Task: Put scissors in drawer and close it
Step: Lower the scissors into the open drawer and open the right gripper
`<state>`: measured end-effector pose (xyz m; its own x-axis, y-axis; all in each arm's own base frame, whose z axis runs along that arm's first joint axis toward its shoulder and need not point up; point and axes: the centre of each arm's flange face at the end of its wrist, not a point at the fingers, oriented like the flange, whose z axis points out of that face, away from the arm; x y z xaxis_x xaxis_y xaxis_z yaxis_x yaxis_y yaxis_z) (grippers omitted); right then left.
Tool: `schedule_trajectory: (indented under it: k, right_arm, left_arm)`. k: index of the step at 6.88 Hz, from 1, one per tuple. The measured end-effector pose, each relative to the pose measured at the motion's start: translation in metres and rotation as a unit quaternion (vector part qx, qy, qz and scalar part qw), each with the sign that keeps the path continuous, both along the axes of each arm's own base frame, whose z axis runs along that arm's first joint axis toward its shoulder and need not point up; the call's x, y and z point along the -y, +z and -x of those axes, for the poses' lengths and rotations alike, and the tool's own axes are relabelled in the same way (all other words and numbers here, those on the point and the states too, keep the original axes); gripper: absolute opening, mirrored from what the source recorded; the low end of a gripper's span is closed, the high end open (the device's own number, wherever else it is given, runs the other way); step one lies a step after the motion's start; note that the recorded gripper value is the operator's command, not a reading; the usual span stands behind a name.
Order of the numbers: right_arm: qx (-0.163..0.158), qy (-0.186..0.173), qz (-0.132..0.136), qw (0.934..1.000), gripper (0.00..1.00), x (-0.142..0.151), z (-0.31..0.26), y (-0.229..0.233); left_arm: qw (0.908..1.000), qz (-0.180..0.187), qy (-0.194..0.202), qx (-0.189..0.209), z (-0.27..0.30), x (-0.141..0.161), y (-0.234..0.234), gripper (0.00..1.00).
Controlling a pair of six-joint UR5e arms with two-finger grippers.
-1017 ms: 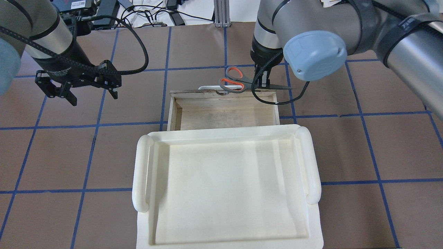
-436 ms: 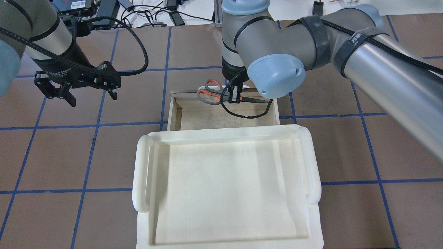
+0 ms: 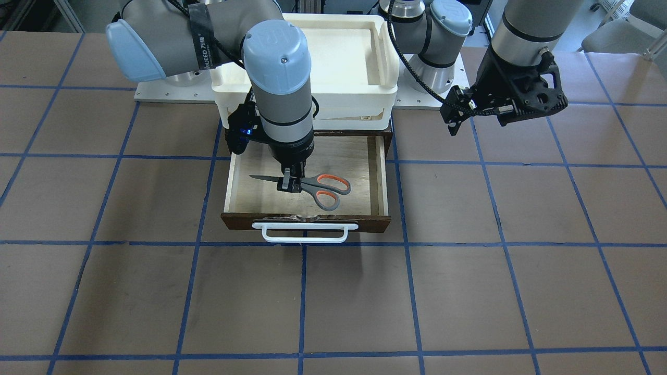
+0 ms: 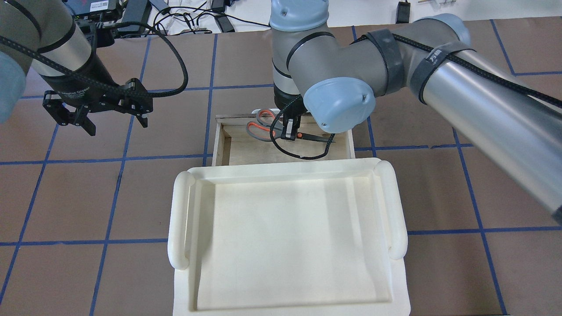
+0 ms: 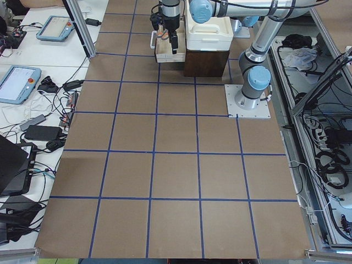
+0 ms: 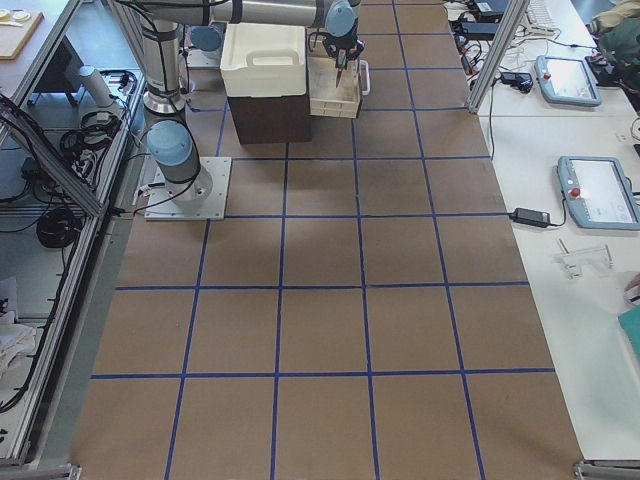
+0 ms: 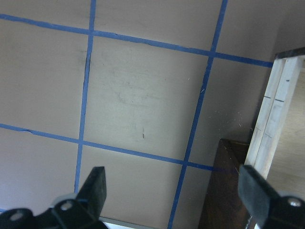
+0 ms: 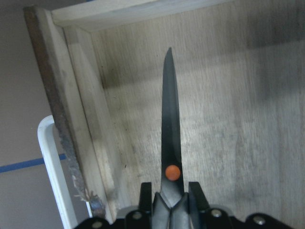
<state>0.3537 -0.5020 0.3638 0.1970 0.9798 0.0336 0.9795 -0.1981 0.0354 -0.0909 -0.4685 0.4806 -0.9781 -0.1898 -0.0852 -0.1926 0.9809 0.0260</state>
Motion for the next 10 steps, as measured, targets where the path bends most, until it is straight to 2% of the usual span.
schedule_trajectory:
  k: [5, 9, 10]
  right_arm:
    - [-0.012, 0.015, -0.026, 0.9995, 0.0, -0.019, -0.01, -0.034]
    - [-0.014, 0.017, -0.033, 0.9992, 0.0, -0.026, -0.018, -0.042]
    - [-0.015, 0.019, -0.035, 0.9991, 0.12, -0.027, -0.02, -0.044]
  left_arm:
    - [1.0, 0.001, 0.001, 0.002, 0.0, 0.0, 0.001, 1.0]
    - [0.9999, -0.005, 0.004, 0.009, -0.005, 0.007, -0.007, 1.0]
    - [0.9999, -0.006, 0.005, 0.008, -0.006, 0.008, -0.007, 1.0]
